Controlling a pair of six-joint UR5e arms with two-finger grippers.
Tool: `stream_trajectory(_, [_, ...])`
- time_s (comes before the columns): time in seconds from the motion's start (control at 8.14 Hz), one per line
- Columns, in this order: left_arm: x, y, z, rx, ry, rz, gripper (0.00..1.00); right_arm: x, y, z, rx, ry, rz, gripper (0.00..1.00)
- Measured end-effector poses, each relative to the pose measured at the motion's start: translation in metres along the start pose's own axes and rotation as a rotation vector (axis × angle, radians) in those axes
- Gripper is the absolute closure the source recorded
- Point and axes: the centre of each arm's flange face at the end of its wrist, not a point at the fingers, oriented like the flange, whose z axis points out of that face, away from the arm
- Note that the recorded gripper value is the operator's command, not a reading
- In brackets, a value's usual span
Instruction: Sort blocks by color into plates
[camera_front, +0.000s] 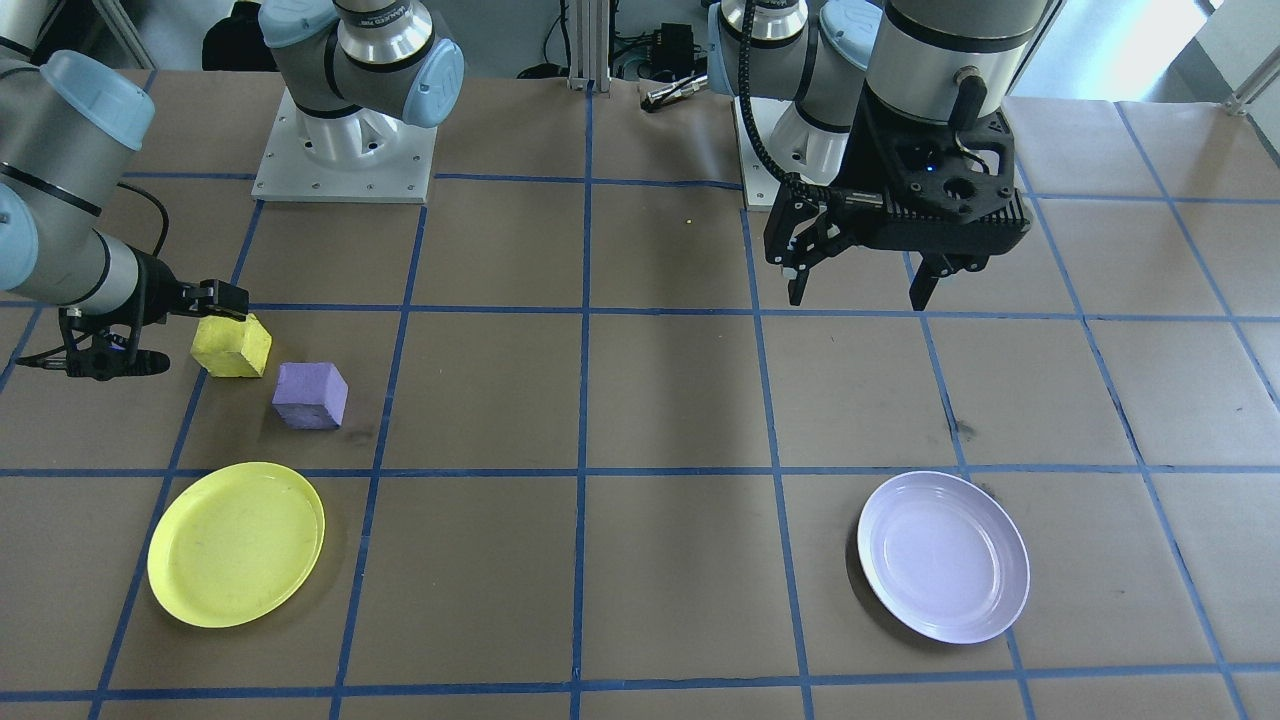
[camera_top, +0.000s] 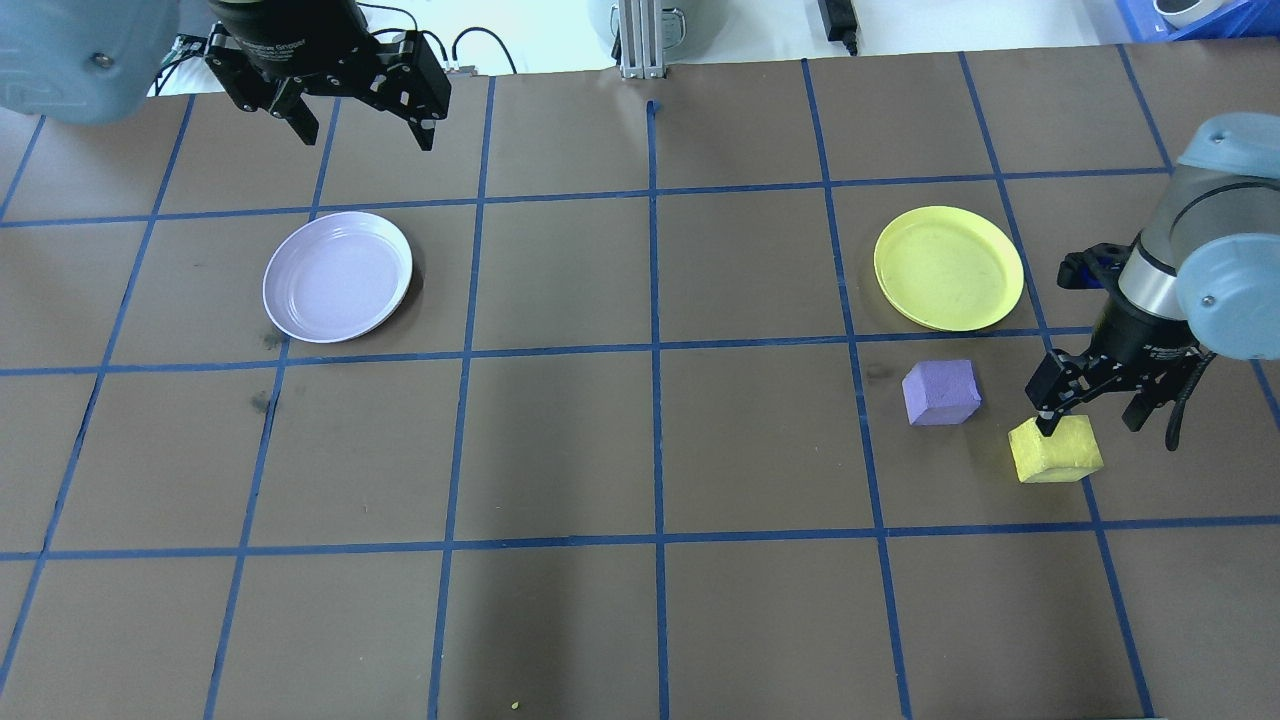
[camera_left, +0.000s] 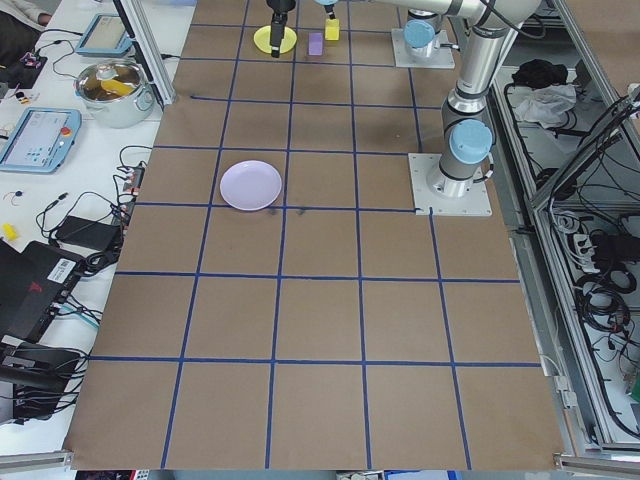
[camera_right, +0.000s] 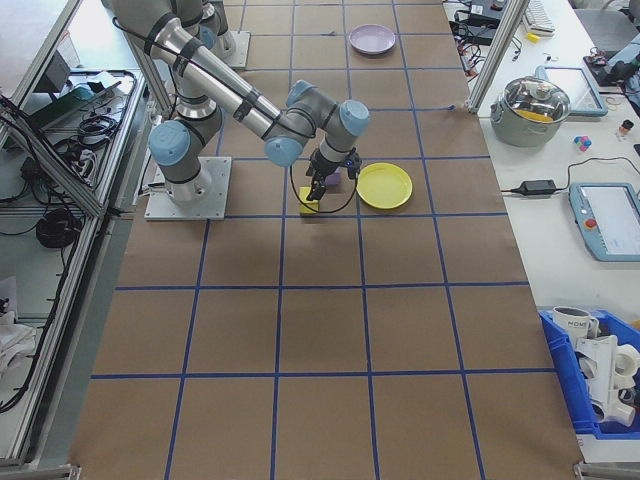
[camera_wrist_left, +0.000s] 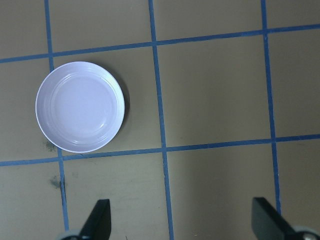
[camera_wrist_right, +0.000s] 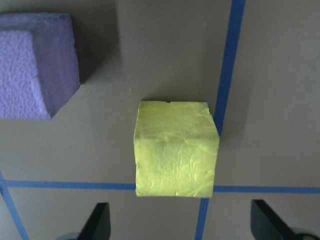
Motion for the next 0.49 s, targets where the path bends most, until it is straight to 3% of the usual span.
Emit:
stream_trajectory(0.25, [0.0, 0.0, 0.001, 0.0, 0.001, -0.001, 0.0, 0.007, -0.026, 0.034, -0.029, -0.015, 0.005, 0.0])
stream_trajectory(0.49, [0.001, 0.0, 0.001, 0.009, 0.002, -0.002, 0.0, 0.007, -0.035, 0.051, -0.054, -0.035, 0.004, 0.38])
